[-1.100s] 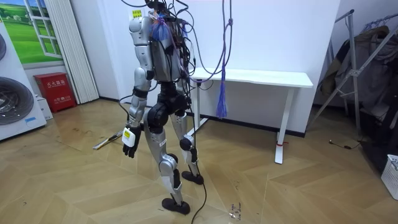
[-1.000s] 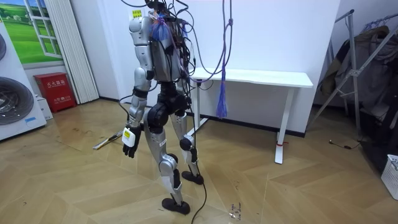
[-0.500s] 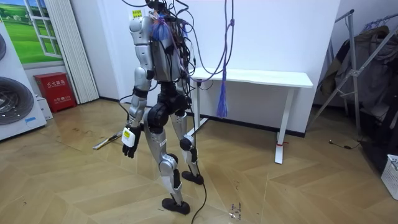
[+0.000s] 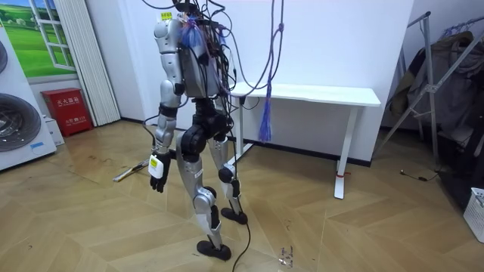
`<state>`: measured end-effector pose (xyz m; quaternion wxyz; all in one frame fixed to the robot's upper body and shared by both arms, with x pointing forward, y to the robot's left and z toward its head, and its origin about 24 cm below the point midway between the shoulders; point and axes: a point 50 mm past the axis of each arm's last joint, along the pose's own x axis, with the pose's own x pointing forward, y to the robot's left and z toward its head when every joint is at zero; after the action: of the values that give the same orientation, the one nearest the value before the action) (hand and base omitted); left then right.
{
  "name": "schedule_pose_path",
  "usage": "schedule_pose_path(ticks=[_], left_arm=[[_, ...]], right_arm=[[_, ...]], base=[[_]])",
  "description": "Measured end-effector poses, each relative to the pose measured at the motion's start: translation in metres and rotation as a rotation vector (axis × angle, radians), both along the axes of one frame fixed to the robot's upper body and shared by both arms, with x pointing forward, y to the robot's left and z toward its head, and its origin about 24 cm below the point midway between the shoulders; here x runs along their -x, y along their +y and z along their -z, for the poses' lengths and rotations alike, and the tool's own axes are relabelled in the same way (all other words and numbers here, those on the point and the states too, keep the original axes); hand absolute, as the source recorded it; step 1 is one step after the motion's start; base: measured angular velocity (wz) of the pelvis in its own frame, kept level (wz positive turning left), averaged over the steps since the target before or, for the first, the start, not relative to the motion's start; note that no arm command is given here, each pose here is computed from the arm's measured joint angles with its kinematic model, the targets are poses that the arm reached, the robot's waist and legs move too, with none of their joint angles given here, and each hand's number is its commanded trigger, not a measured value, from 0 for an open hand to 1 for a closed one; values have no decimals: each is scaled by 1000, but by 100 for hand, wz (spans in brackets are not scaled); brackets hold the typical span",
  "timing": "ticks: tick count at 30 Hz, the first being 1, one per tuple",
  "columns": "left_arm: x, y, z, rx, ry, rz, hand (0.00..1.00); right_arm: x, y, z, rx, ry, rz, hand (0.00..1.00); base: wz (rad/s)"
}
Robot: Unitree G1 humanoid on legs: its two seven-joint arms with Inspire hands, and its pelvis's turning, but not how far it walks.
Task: Mop floor
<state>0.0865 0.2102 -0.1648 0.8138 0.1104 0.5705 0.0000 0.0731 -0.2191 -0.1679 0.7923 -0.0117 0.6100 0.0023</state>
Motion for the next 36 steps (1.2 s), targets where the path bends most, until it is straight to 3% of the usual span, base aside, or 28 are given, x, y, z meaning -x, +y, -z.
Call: schedule_pose_path(ticks=[8,13,17,23,25,28,30,36], left_arm=[[-4,6,-1,23,-13,-71,0],[-14,7,-4,57,-39,-100,0],[-30,7,-7,81,-65,-134,0],[-32,34,-14,57,-113,-311,0],[-7,49,-11,-118,22,-183,0],[22,37,-2,-158,153,-40,0],[33,33,1,-140,194,-18,0],[14,22,1,-123,153,15,0]], right_arm=[[-8,-7,-3,-24,-41,45,100],[-14,-27,-10,-56,-81,120,100],[-24,-43,-16,13,-106,148,100],[-47,-28,-16,38,-93,164,100],[-53,-24,-16,36,-65,139,100],[-54,-35,-19,70,-39,139,100],[-54,-37,-20,84,-27,132,100],[-18,-50,-14,119,69,177,100]], base=[[4],[20],[14],[6],[-32],[-7],[-20],[20]])
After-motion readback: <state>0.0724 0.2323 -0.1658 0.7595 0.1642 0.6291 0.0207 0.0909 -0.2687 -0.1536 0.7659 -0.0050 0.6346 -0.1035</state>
